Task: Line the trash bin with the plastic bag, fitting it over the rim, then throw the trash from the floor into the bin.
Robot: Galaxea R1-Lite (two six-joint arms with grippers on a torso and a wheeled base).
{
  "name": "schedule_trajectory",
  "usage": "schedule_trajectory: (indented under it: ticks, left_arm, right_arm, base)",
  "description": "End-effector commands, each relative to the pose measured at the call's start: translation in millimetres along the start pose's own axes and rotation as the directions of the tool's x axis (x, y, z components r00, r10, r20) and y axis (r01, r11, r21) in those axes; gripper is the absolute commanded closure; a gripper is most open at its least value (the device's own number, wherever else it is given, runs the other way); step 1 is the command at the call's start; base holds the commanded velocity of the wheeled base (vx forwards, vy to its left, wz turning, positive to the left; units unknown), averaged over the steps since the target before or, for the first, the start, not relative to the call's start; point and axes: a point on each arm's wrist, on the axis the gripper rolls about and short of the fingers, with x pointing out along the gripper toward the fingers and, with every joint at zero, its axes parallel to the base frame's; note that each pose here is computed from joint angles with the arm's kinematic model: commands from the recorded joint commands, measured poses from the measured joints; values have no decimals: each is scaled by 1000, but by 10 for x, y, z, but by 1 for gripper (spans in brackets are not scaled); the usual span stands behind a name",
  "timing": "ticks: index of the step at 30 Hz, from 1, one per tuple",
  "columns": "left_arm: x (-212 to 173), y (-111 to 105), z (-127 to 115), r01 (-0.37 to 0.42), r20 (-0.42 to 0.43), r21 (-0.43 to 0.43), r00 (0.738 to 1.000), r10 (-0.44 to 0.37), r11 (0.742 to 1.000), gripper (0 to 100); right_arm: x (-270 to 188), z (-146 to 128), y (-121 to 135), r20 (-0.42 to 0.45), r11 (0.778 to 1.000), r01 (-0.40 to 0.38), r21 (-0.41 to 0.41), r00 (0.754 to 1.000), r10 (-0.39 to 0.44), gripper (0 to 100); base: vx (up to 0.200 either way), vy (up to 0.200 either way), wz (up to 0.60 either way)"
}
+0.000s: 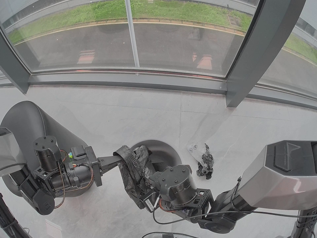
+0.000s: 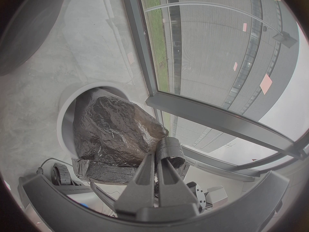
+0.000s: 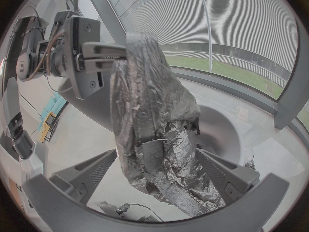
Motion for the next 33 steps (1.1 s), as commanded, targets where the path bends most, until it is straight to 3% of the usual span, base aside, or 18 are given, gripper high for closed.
schedule_trajectory:
  ticks: [1,14,33]
  left_arm:
    - [-7,-7,-5,1,0,1,1000,-1,1000,100]
    - [-13,-1,-11,-1,-1,1,1000,1,1000,100]
    - [-6,16,-16,-6,-4,-4,1000,6,1000,100]
  right_arm:
    - [55,-62,8,-17,1000,3,-5,1000,-3,0]
    - [93,-86,-167,-28,997,71,8,997,-71,0]
    - [79,-130,-244,-46,996,91,15,995,-91,0]
  base:
    - [0,0,0]
    - [0,0,0]
    - [0,0,0]
